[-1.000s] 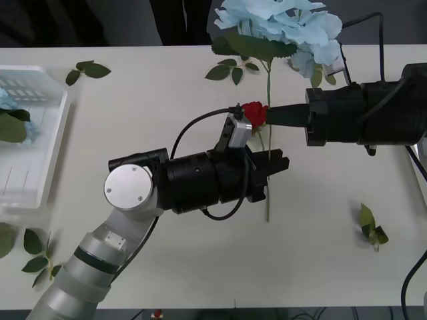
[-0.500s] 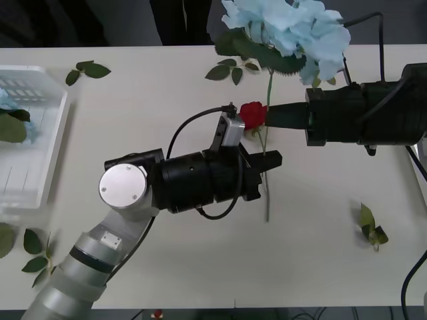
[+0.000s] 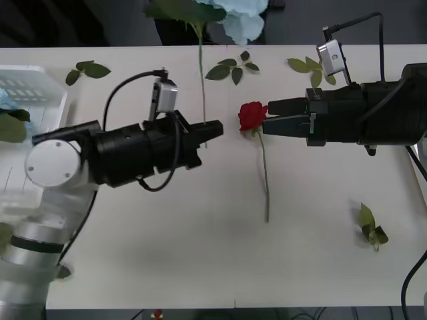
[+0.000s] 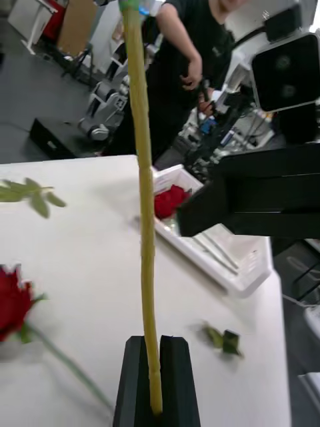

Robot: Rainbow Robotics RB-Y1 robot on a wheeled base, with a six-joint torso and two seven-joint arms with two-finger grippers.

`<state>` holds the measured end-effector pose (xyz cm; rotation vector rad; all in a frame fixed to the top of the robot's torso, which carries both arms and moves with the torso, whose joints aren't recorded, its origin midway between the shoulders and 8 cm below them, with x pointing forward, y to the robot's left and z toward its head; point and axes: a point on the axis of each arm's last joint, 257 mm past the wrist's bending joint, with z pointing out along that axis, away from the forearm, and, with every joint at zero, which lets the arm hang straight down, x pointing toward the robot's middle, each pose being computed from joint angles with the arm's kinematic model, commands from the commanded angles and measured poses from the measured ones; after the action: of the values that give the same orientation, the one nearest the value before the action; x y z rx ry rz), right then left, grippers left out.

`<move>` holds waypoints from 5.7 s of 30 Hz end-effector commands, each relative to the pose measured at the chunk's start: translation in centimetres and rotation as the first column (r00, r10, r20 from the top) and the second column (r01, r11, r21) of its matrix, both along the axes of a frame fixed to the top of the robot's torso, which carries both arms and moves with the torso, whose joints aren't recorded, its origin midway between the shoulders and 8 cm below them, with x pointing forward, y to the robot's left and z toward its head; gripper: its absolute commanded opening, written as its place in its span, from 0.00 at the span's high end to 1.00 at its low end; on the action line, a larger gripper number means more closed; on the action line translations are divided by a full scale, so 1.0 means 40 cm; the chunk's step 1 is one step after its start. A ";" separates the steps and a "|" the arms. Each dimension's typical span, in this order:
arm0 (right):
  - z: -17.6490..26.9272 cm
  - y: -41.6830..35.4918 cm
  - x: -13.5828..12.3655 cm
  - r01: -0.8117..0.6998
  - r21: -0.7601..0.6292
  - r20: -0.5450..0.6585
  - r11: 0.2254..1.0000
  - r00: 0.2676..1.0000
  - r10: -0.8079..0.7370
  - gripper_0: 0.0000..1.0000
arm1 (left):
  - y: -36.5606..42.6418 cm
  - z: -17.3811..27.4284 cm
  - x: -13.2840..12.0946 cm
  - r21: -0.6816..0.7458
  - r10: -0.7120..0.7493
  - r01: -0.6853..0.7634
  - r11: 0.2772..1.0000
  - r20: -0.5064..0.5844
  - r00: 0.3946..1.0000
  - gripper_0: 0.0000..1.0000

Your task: Place the red flowers into the right box and the blue flowers into the left box. If a person shows an open palm, hand one flower to the person first, then continue sorting.

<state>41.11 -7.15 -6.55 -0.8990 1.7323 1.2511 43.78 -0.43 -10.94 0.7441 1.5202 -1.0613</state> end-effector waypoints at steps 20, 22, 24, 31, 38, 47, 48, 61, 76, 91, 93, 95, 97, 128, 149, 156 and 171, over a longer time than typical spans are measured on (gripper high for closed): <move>-0.103 -0.177 0.156 0.275 -0.428 -0.032 0.861 0.947 -0.318 0.00 | 1.022 0.038 0.168 0.482 0.746 -0.689 0.541 0.102 0.658 1.00; -0.128 -0.189 0.171 0.307 -0.469 -0.057 0.828 0.925 -0.375 0.00 | 1.087 0.034 0.157 0.513 0.780 -0.714 0.477 0.127 0.613 1.00; -0.163 -0.204 0.190 0.350 -0.523 -0.078 0.777 0.888 -0.453 0.00 | 1.161 0.029 0.134 0.539 0.814 -0.735 0.411 0.146 0.562 1.00; -0.269 -0.252 0.223 0.437 -0.668 -0.052 0.603 0.780 -0.623 0.00 | 1.339 -0.029 0.069 0.537 0.882 -0.760 0.366 0.062 0.468 1.00; -0.334 -0.247 0.243 0.497 -0.728 0.020 0.473 0.705 -0.709 0.00 | 1.494 -0.068 0.031 0.566 0.917 -0.779 0.271 0.092 0.387 1.00; -0.417 -0.207 0.271 0.549 -0.738 0.116 0.391 0.675 -0.728 0.00 | 1.593 -0.147 0.031 0.582 0.948 -0.794 0.177 0.118 0.297 1.00; -0.427 -0.203 0.277 0.550 -0.737 0.114 0.392 0.673 -0.730 0.00 | 1.595 -0.158 0.035 0.578 0.950 -0.797 0.176 0.113 0.292 1.00; -0.509 -0.143 0.340 0.570 -0.733 0.113 0.371 0.640 -0.760 0.00 | 1.578 -0.199 0.061 0.562 0.949 -0.804 0.192 0.101 0.298 0.36; -0.583 -0.132 0.364 0.580 -0.740 0.134 0.341 0.623 -0.770 0.00 | 1.538 -0.210 0.067 0.558 0.938 -0.791 0.251 0.063 0.342 0.00; -0.614 -0.114 0.368 0.581 -0.730 0.107 0.359 0.617 -0.779 1.00 | 1.538 -0.209 0.068 0.560 0.935 -0.790 0.250 0.071 0.346 0.00; -0.614 -0.115 0.369 0.582 -0.730 0.109 0.358 0.617 -0.780 1.00 | 1.538 -0.209 0.068 0.560 0.935 -0.790 0.250 0.071 0.346 0.00; -0.612 -0.116 0.370 0.583 -0.730 0.110 0.357 0.615 -0.781 1.00 | 1.538 -0.208 0.068 0.560 0.935 -0.790 0.249 0.073 0.347 0.00; -0.604 -0.124 0.377 0.588 -0.728 0.119 0.352 0.614 -0.780 1.00 | 1.538 -0.209 0.067 0.562 0.935 -0.789 0.249 0.074 0.348 0.00; 0.259 -0.093 0.389 0.721 0.069 0.540 0.690 0.554 -0.633 1.00 | 1.540 -0.206 0.068 0.559 0.935 -0.791 0.247 0.076 0.346 0.00; 0.398 -0.007 0.340 0.611 0.316 0.598 0.725 0.465 -0.653 1.00 | 1.538 -0.200 0.070 0.558 0.934 -0.792 0.246 0.082 0.348 0.00; 0.397 -0.007 0.340 0.610 0.316 0.598 0.727 0.466 -0.652 1.00 | 1.536 -0.201 0.070 0.558 0.933 -0.792 0.248 0.081 0.350 0.00; 0.397 -0.007 0.334 0.607 0.317 0.605 0.729 0.462 -0.649 0.00 | 1.536 -0.203 0.071 0.560 0.933 -0.791 0.248 0.082 0.350 0.00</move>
<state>55.62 -8.72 7.02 -0.4468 1.2684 0.3614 46.45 59.98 -21.47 -0.1399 2.1116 0.1152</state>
